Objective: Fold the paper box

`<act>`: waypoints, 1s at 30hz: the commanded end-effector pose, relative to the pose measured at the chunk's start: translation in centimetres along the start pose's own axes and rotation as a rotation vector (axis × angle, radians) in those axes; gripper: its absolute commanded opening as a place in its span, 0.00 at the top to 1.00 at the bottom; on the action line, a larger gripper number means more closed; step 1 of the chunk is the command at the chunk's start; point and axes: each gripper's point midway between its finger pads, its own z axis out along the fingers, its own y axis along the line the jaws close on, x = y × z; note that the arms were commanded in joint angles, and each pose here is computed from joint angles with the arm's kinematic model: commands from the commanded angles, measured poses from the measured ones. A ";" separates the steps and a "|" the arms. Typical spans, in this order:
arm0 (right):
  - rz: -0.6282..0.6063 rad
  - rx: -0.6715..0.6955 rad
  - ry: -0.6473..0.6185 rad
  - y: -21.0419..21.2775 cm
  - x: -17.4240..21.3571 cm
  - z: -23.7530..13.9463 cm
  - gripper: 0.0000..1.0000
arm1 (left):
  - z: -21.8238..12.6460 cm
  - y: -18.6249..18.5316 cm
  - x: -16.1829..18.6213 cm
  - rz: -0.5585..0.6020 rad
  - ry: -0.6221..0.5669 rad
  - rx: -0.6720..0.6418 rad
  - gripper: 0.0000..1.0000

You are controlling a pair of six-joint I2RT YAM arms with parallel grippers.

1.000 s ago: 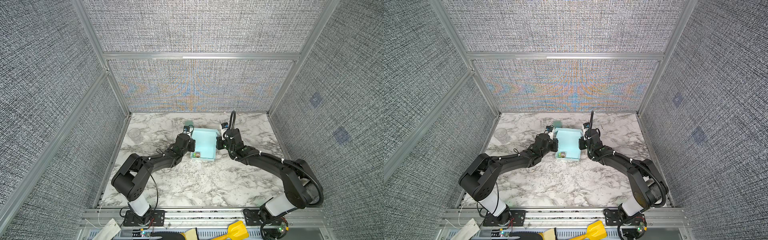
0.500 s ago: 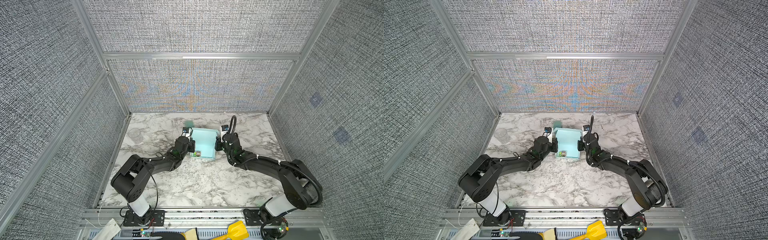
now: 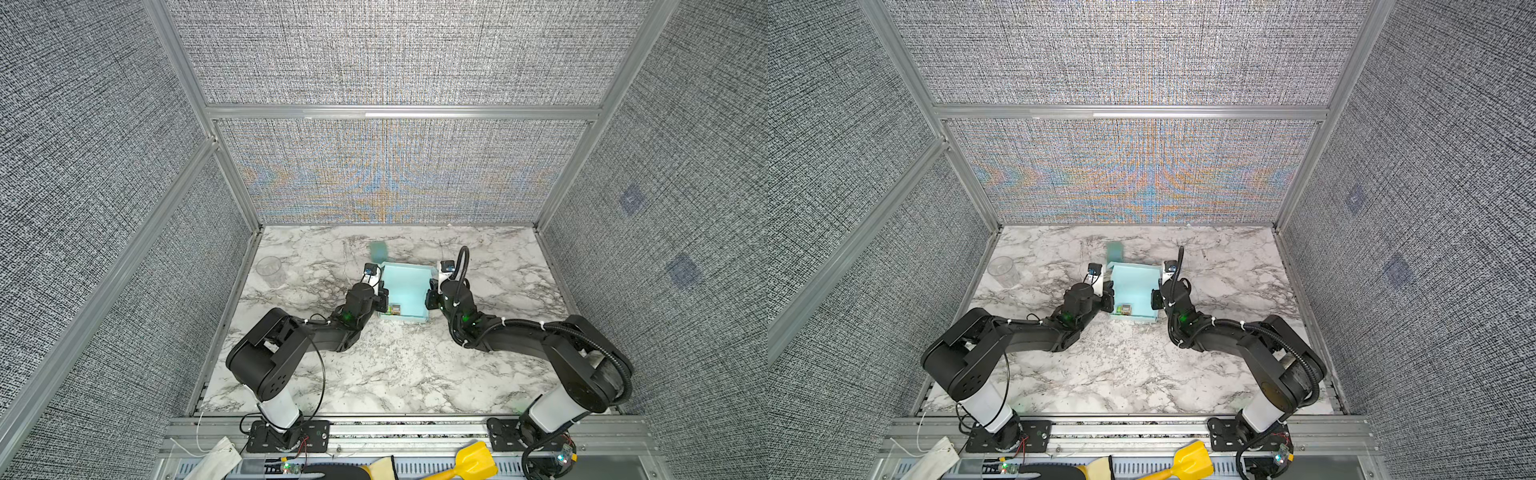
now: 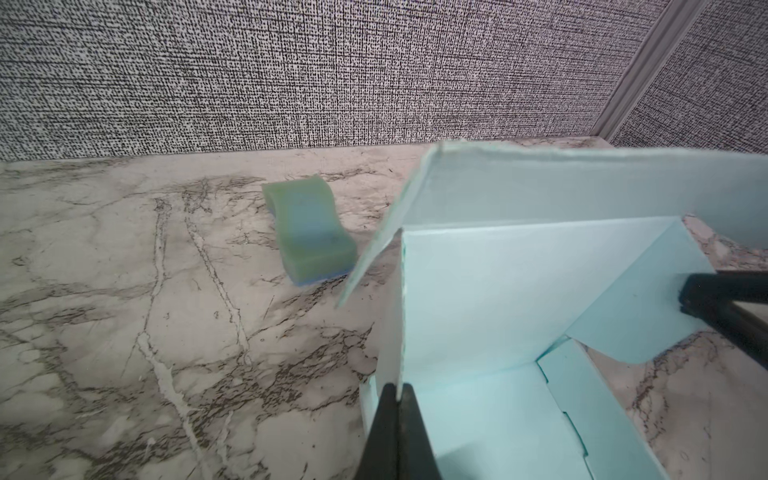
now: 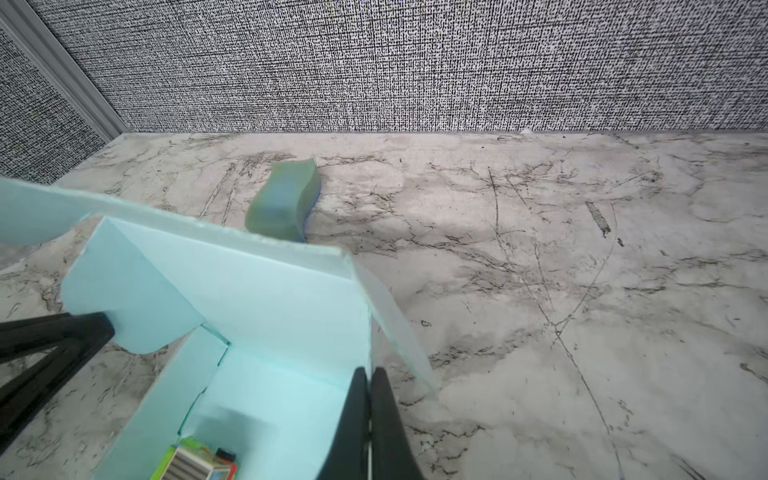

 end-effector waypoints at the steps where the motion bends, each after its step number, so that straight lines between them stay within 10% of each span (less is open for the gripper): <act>1: 0.021 -0.008 -0.070 0.6 -1.7 -0.2 1.00 | -0.5 -1.2 -1.9 0.019 -0.077 0.062 1.00; 30: 0.000 -0.015 -0.190 1.9 0.2 -2.6 1.00 | -3.0 -1.1 0.3 0.053 -0.143 0.113 1.00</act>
